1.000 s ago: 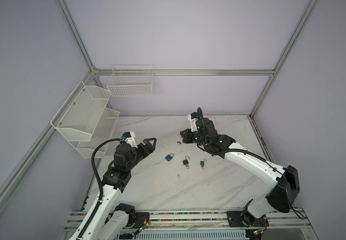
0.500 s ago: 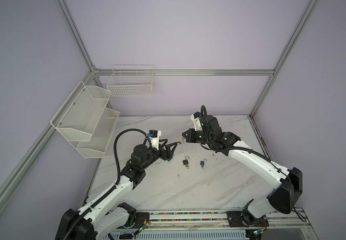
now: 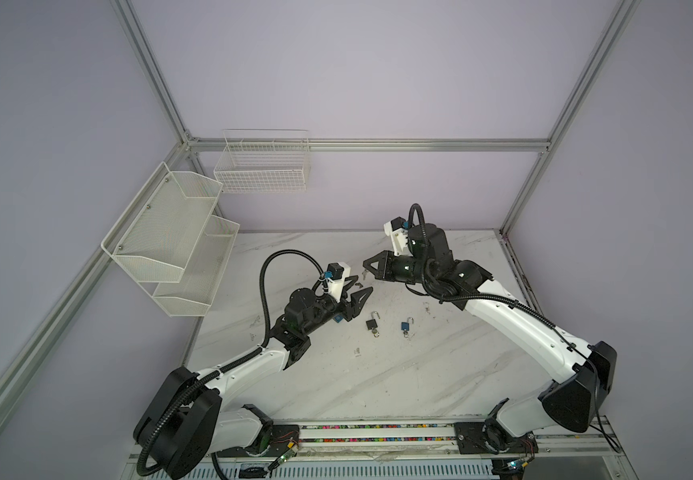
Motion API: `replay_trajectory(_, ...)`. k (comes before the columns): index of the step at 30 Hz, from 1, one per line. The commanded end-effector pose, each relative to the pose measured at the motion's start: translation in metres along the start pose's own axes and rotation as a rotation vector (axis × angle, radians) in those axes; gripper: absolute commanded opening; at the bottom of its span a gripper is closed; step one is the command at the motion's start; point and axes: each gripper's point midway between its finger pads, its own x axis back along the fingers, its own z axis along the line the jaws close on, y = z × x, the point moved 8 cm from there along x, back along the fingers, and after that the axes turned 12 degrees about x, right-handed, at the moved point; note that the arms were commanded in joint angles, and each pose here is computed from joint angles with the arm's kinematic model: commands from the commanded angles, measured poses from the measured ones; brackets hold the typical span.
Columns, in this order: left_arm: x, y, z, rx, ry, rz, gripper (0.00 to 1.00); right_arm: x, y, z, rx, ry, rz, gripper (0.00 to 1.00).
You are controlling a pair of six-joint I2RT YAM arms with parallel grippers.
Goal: Unlock with the key
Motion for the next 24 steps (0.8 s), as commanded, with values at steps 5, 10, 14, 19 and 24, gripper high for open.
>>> replay_trajectory(5,0.001,0.046,-0.018,-0.095,-0.058,-0.214,0.48,0.019,0.01,0.012,-0.007,0.04,-0.038,0.0)
replay_trajectory(10,0.003,0.047,-0.019,-0.094,-0.064,-0.229,0.4,0.02,0.01,0.013,-0.003,0.048,-0.039,0.0)
replay_trajectory(14,0.003,0.048,-0.023,-0.102,-0.094,-0.234,0.29,0.02,0.011,0.013,0.0,0.049,-0.041,0.0)
replay_trajectory(19,0.003,0.052,-0.029,-0.113,-0.138,-0.243,0.2,0.021,0.01,0.012,-0.004,0.041,-0.043,0.0)
replay_trajectory(24,0.002,0.052,-0.029,-0.115,-0.144,-0.242,0.15,0.022,0.011,0.012,-0.002,0.039,-0.049,0.0)
